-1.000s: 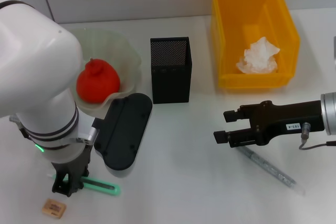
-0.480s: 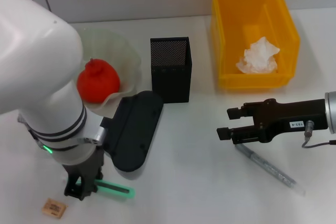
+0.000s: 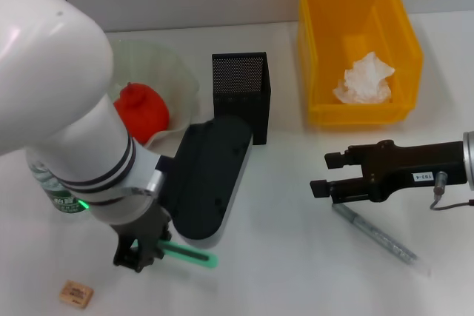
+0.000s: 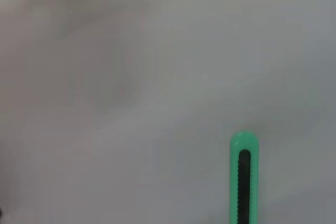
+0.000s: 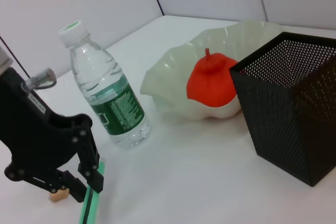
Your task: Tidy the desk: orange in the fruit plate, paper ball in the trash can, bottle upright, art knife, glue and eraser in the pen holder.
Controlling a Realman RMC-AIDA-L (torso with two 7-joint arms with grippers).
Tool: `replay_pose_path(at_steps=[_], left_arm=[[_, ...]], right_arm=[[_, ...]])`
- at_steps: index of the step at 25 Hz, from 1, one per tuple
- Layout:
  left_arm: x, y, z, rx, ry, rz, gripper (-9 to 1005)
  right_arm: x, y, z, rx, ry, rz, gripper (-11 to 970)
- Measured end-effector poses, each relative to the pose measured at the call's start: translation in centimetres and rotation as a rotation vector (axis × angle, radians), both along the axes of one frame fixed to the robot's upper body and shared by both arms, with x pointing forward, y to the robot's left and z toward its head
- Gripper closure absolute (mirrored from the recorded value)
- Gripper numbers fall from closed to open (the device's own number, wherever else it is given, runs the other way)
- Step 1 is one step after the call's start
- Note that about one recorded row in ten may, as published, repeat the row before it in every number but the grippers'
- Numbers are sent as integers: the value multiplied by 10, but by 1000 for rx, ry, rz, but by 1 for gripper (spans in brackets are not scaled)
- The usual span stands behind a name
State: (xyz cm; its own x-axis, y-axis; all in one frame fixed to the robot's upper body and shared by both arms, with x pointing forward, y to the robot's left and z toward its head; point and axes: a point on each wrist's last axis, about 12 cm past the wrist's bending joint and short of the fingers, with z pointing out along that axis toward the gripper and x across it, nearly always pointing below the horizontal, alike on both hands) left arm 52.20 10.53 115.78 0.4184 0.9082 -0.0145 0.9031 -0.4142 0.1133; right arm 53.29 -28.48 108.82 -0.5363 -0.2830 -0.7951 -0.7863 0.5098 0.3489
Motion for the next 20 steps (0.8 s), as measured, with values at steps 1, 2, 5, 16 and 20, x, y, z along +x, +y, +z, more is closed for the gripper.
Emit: replay_pose_path(at_steps=[1, 2, 5, 16, 20], left_arm=[[0, -1, 1, -4, -3, -1, 813], [0, -3, 5, -17, -17, -5, 814], [-1, -6, 12, -39, -40, -15, 814], [-14, -20, 46, -147, -171, -92, 813], [-16, -21, 59, -153, -269, -108, 813]], right_arm=[[0, -1, 0, 2, -2, -3, 202], [-1, -2, 0, 4, -3, -5, 202], [-2, -6, -2, 13, -3, -17, 202], [-5, -9, -4, 13, -12, -21, 201], [-5, -9, -4, 14, -12, -22, 201]])
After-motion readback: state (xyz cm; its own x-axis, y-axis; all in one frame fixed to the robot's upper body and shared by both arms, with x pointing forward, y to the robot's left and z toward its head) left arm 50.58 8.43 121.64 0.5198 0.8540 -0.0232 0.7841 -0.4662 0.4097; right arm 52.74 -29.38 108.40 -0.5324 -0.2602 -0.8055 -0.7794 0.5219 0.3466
